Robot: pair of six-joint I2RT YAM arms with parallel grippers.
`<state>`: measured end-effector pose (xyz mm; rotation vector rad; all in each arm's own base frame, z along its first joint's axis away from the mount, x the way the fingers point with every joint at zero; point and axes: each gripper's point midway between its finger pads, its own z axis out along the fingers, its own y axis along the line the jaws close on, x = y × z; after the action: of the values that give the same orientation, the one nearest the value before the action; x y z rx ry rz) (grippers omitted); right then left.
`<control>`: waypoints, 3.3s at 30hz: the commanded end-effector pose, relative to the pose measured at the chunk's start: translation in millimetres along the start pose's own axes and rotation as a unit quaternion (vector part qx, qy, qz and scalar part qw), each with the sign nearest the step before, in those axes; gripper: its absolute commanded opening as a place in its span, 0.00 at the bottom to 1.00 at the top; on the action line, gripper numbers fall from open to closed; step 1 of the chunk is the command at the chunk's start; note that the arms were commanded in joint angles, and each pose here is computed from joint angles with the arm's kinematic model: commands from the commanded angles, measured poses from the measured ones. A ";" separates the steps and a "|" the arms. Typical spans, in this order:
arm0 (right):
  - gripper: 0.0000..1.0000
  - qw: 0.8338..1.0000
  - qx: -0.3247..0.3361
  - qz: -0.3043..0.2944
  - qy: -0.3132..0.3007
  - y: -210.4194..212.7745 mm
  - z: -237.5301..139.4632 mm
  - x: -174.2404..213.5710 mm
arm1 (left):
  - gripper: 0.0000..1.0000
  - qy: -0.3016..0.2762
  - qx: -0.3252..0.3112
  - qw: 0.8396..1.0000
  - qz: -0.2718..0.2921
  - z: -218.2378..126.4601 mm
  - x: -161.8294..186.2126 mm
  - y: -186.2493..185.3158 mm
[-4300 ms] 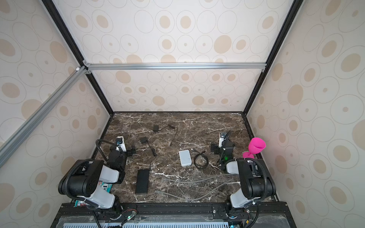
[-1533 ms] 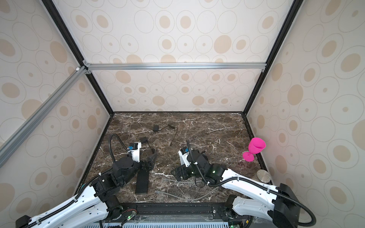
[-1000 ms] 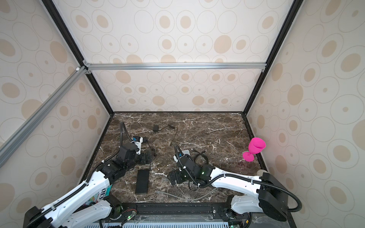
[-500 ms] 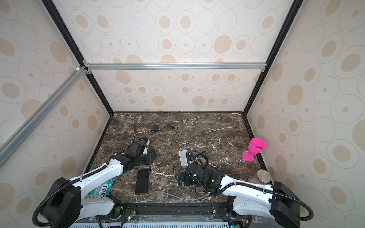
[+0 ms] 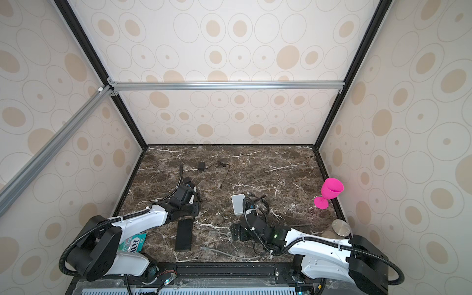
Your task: Insert the plug into the switch port
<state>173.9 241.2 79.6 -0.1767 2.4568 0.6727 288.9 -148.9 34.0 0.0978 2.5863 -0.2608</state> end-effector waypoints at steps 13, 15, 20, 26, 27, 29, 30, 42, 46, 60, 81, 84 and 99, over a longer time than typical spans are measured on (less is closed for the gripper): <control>1.00 1.000 0.014 0.019 0.000 -9.7 2.6 6.1 | 0.17 -0.001 0.012 1.000 0.001 8.7 4.3 -4.1; 1.00 1.000 0.014 0.016 0.003 -8.8 3.0 6.5 | 0.11 -0.008 0.021 1.000 0.003 4.9 0.1 -8.1; 1.00 1.000 0.005 0.011 0.007 -3.3 3.4 6.0 | 0.00 -0.022 0.048 0.999 0.009 -6.9 -10.6 -19.0; 0.99 0.998 -0.067 -0.008 0.007 27.6 3.4 1.1 | 0.00 -0.044 0.141 0.989 0.025 -28.1 -19.1 -55.8; 0.99 0.996 -0.085 -0.010 0.004 35.2 2.3 -1.5 | 0.00 -0.047 0.161 0.985 0.034 -32.7 -18.7 -65.2; 0.97 0.993 -0.121 -0.013 -0.003 50.5 -1.4 -6.4 | 0.00 -0.059 0.200 0.977 0.053 -43.4 -19.4 -84.6; 0.96 0.990 -0.138 -0.014 -0.008 57.4 -3.7 -9.5 | 0.00 -0.062 0.222 0.971 0.064 -49.0 -17.7 -95.3; 0.67 0.975 -0.195 0.091 -0.052 59.1 -25.4 -42.6 | 0.00 -0.101 0.366 0.916 0.128 -95.2 -2.6 -153.3; 0.53 0.963 -0.227 0.144 -0.023 58.2 -20.7 -46.7 | 0.00 -0.118 0.391 0.903 0.134 -106.4 2.5 -157.4; 0.25 0.919 -0.341 0.191 0.054 122.9 10.2 -65.2 | 0.00 -0.126 0.401 0.898 0.127 -110.6 16.1 -153.1; 0.30 0.942 -0.287 0.171 0.033 117.2 17.7 -79.3 | 0.00 -0.140 0.410 0.893 0.117 -116.4 24.9 -145.9; 0.29 0.941 -0.290 0.173 0.035 120.5 20.6 -81.7 | 0.00 -0.138 0.413 0.893 0.116 -116.5 27.0 -145.7; 0.00 0.944 -0.269 0.190 0.026 105.9 20.8 -87.4 | 0.45 -0.159 0.357 0.917 0.083 -103.8 22.3 -124.0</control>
<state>221.4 344.8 144.1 0.0607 2.3621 1.5067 196.6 -256.5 130.3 0.5459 2.0328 -1.1049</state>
